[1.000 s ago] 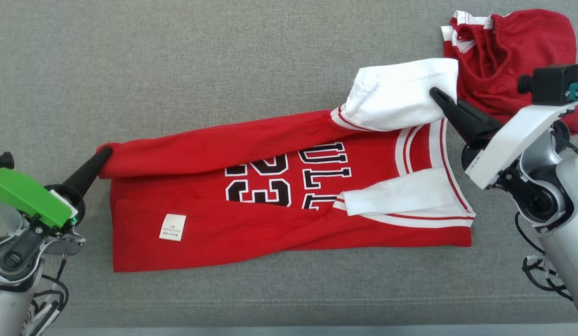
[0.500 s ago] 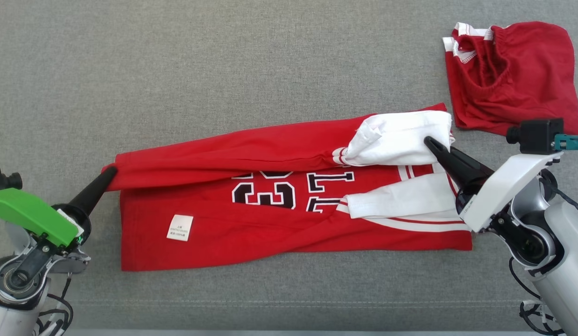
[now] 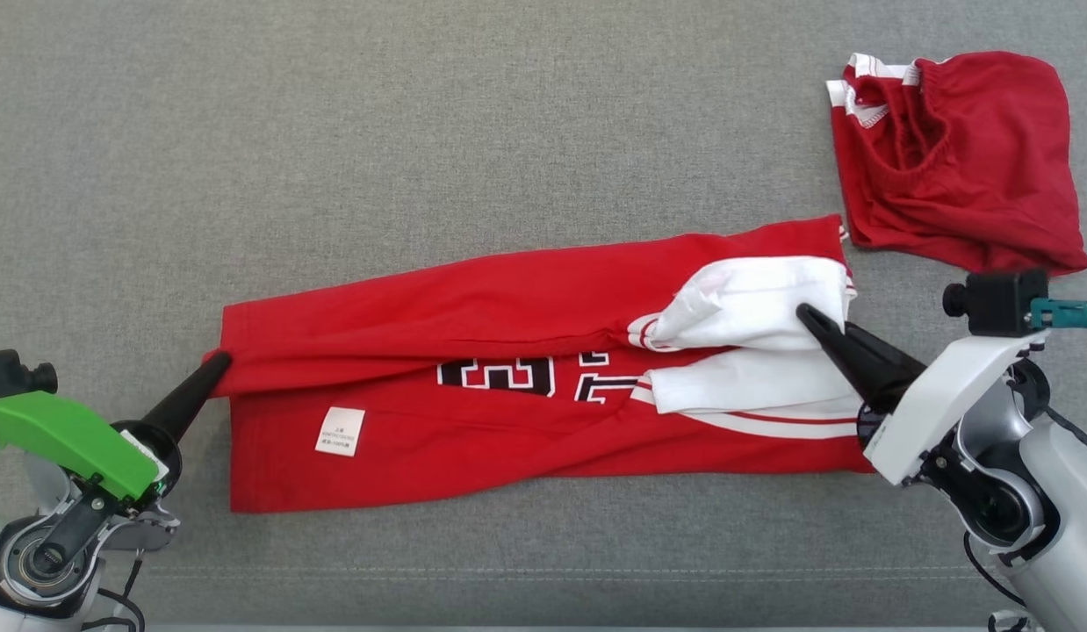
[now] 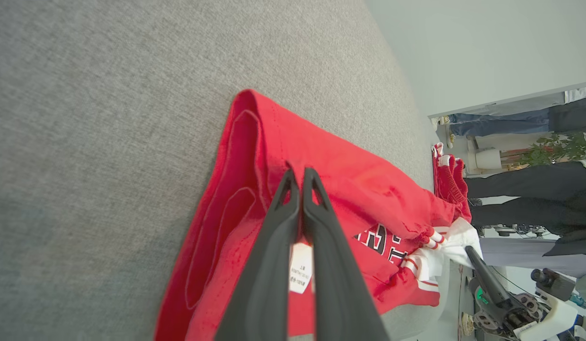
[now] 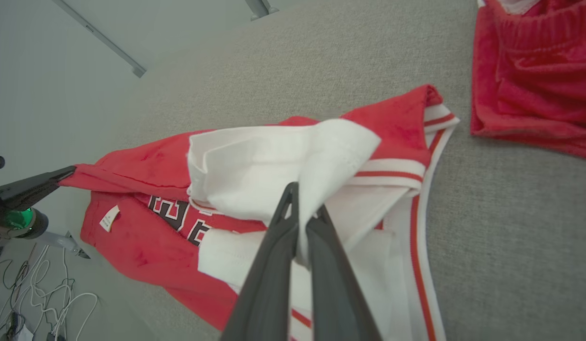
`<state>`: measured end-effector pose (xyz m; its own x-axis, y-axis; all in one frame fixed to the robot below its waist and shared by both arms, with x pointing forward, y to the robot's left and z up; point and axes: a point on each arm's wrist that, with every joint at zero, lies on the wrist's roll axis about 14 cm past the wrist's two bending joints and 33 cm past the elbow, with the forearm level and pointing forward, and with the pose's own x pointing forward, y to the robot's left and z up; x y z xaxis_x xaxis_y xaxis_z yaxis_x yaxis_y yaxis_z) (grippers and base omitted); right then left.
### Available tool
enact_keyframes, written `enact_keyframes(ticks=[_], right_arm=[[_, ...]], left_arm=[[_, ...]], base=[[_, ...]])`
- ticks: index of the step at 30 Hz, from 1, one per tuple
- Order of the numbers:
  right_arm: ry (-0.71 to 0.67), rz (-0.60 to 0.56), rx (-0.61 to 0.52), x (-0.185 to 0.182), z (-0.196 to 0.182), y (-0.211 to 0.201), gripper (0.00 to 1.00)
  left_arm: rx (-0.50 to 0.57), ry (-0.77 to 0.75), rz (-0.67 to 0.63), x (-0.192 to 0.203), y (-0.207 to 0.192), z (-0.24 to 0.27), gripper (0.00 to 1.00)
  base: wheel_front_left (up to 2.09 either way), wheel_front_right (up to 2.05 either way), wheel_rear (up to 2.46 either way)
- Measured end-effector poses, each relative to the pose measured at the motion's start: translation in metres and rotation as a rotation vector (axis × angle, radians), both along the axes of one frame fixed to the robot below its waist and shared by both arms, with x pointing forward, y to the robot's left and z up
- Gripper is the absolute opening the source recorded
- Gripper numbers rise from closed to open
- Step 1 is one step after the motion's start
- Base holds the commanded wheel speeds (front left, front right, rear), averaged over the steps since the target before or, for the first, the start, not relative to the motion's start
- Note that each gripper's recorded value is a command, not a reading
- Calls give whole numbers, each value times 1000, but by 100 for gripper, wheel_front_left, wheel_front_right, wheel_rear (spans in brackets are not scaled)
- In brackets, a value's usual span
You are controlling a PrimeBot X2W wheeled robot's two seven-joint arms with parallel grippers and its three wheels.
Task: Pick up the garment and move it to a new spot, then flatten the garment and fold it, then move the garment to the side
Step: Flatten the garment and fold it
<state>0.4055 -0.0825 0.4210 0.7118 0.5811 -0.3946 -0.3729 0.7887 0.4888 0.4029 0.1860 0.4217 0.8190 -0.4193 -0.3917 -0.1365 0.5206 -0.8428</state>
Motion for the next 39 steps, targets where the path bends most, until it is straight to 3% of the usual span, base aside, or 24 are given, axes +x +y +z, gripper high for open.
enact_keyframes(ticks=[7,9,11,13,14,20,25,26,27,29,30,39], right_arm=[[38,-1,-1,-17,-10,1,0],[38,-3,0,-19,-10,1,33],[39,-4,-5,-21,-11,1,42],[41,-4,-5,-23,-11,1,79],[40,-3,-6,-24,-11,1,100],[38,-11,-10,-29,-11,-2,100],[35,-31,-12,-30,-11,-6,100],[36,-34,-13,-31,-11,-7,100],[35,-38,-12,-32,-11,-8,100],[26,-54,-13,-32,-9,-10,100],[16,-64,-12,-30,-7,-12,100],[-9,-106,-21,-34,0,-20,100]], left_arm=[[0,3,3,-2,0,-2,0],[-1,9,2,-4,-1,-3,0],[0,17,1,-6,-1,-6,0],[3,16,0,-6,-1,-6,1],[4,12,4,-6,0,-5,7],[6,28,2,-11,-1,-10,24],[15,28,4,-11,0,-11,46],[20,29,2,-12,0,-12,52],[21,30,8,-13,1,-13,76],[25,41,15,-17,3,-16,95],[25,46,15,-20,3,-17,99],[59,63,12,-36,6,-23,100]], base=[[0,0,0],[0,0,0],[0,0,0],[0,0,0],[0,0,0],[0,0,0],[0,0,0],[0,0,0],[0,0,0],[0,0,0],[0,0,0],[0,0,0]])
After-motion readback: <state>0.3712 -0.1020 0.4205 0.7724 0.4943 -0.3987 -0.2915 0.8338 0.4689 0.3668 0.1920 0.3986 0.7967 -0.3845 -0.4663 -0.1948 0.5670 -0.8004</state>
